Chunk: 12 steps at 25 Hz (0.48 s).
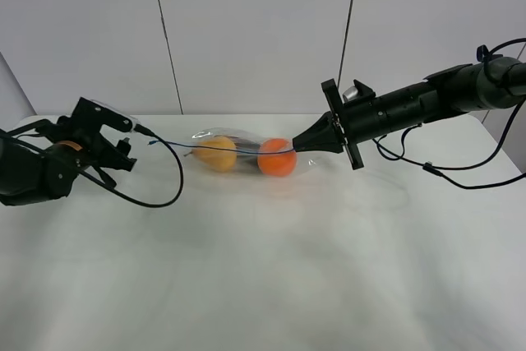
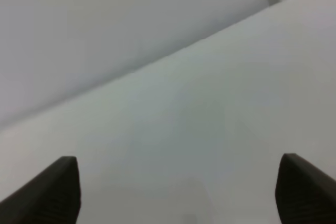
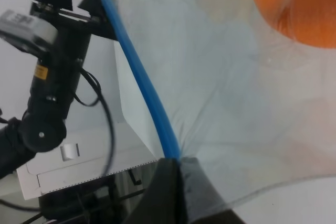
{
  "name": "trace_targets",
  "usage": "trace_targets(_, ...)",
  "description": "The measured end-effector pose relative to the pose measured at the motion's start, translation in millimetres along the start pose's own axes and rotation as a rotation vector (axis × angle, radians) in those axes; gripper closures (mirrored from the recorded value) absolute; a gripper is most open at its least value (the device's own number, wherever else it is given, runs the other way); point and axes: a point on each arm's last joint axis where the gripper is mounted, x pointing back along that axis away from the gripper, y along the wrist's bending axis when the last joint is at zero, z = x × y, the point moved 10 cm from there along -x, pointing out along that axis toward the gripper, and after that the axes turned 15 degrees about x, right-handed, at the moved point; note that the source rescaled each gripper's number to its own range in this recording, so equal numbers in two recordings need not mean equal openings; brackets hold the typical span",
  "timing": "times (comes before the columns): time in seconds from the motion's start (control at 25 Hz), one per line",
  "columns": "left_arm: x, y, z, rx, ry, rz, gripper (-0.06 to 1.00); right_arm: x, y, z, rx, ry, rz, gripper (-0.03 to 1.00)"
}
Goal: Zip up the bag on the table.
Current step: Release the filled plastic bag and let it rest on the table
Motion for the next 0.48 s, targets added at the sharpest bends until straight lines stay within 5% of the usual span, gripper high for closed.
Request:
trace_targets(0.2, 2.5, 9.7, 25.4, 0.21, 0.146, 0.001, 0.08, 0.0, 0.1, -0.1, -0.001, -0.001, -0.001, 0.97)
trace_targets(0.48, 21.6, -4.2, 48.1, 0.32, 0.407, 0.073, 0.08, 0.0, 0.7, -0.7, -0.002, -0.004, -0.003, 0.97)
